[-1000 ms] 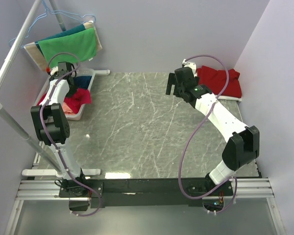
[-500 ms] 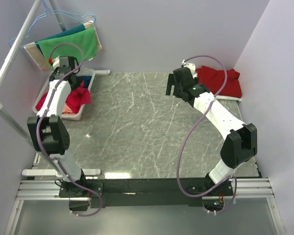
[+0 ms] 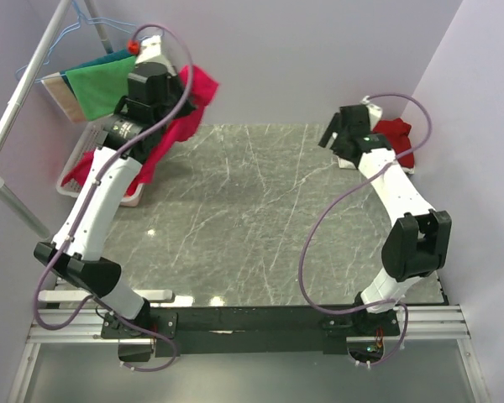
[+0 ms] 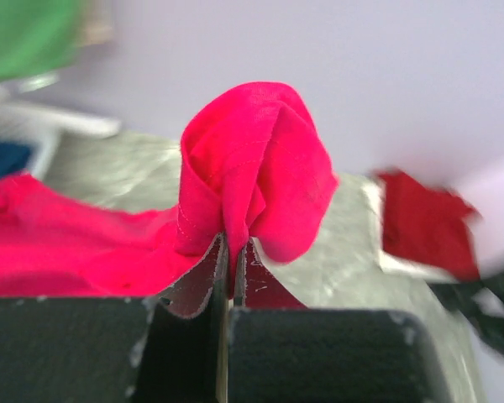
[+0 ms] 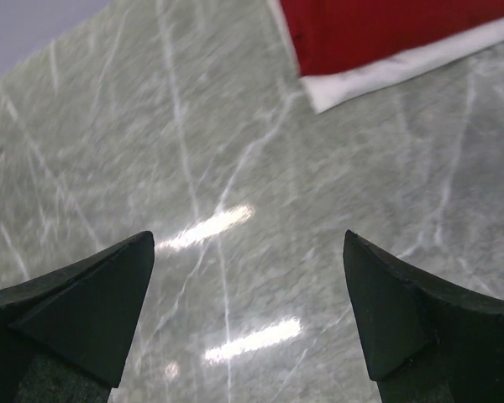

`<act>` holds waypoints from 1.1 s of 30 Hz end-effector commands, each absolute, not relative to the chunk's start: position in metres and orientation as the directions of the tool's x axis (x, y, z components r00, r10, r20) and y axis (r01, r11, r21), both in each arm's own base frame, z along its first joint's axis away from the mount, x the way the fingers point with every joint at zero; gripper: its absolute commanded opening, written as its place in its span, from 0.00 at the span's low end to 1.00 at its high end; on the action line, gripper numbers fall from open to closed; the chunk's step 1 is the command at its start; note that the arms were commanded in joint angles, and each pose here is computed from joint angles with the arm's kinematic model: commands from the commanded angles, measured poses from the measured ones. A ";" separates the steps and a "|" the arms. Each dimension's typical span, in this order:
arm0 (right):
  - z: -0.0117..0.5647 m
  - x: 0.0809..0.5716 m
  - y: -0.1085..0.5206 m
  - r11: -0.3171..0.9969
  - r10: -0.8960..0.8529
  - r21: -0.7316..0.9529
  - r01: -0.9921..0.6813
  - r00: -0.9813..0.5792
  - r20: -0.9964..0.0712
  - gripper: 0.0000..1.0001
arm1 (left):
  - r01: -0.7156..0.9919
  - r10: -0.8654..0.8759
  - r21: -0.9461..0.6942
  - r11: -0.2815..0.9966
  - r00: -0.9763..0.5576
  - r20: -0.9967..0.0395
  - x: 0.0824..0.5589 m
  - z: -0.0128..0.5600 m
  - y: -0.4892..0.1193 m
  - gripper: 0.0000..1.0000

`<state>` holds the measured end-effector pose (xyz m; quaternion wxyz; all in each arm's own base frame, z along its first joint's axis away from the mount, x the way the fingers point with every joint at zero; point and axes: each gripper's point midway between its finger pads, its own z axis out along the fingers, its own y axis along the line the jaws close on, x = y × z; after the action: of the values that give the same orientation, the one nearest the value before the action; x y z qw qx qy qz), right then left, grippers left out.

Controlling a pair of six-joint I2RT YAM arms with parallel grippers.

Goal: Fold and stack the t-shirts
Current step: Grab the tshirt from the pile, then move the tshirt to the center of the board

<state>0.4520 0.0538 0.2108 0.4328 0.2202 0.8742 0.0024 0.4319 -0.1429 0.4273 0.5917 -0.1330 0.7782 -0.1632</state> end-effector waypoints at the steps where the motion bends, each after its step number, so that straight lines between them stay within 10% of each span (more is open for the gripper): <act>1: 0.241 0.449 0.036 0.858 0.482 0.304 0.415 -0.440 -0.758 0.99 | 0.308 -0.368 -0.385 0.870 -0.113 -0.923 0.391 0.526 -0.209 0.01; 17: 0.228 0.430 0.026 0.832 0.529 0.348 0.432 -0.432 -0.730 0.98 | 0.559 -0.374 -0.258 0.788 0.100 -0.922 0.311 0.602 -0.278 0.01; 33: 0.198 0.405 0.031 0.859 0.498 0.323 0.397 -0.501 -0.708 0.98 | -0.038 -0.143 -0.139 0.990 -0.392 -0.909 0.408 0.271 -0.261 0.01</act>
<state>0.4081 0.0308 0.1767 0.3951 0.2711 0.8767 0.0417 0.4002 -0.2814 0.3250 0.5907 0.0013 0.8028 -0.0813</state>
